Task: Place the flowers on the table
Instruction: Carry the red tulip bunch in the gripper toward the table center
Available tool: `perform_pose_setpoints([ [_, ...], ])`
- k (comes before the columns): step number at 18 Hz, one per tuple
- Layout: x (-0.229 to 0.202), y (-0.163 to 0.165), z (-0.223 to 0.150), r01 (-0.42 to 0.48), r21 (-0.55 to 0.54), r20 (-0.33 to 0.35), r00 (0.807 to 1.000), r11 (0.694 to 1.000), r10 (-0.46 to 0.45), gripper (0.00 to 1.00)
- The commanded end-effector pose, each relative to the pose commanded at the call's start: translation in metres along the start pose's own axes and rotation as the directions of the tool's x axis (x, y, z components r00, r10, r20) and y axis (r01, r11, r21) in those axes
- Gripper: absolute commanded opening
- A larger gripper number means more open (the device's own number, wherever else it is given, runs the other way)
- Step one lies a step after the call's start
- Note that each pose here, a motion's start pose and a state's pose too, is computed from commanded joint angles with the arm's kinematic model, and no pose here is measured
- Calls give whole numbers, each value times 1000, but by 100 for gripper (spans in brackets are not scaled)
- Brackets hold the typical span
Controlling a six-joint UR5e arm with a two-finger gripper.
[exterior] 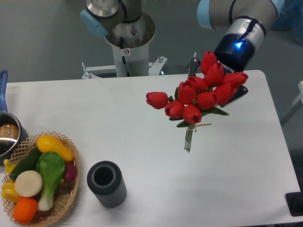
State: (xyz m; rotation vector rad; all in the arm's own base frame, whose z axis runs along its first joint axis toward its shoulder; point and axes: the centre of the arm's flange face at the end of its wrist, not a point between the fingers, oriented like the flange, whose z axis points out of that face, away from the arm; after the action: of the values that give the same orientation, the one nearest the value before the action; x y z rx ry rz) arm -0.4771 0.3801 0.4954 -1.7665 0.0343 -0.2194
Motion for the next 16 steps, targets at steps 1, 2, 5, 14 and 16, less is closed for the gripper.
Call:
perform_pose_setpoints([
  [1,2,2,0,4,-4,2,1000,1000,-4,32],
  [2,3,0,-2,2,-3,6,1000,1000,-2,32],
  [5,5,-3,-7,7,-4,15,1000,1000,-6,32],
  [14,33,-11,-28,-8,-238,230,971,971,64,32],
  [16,34,-9,-32,11,-318,292,953,948,87,32],
])
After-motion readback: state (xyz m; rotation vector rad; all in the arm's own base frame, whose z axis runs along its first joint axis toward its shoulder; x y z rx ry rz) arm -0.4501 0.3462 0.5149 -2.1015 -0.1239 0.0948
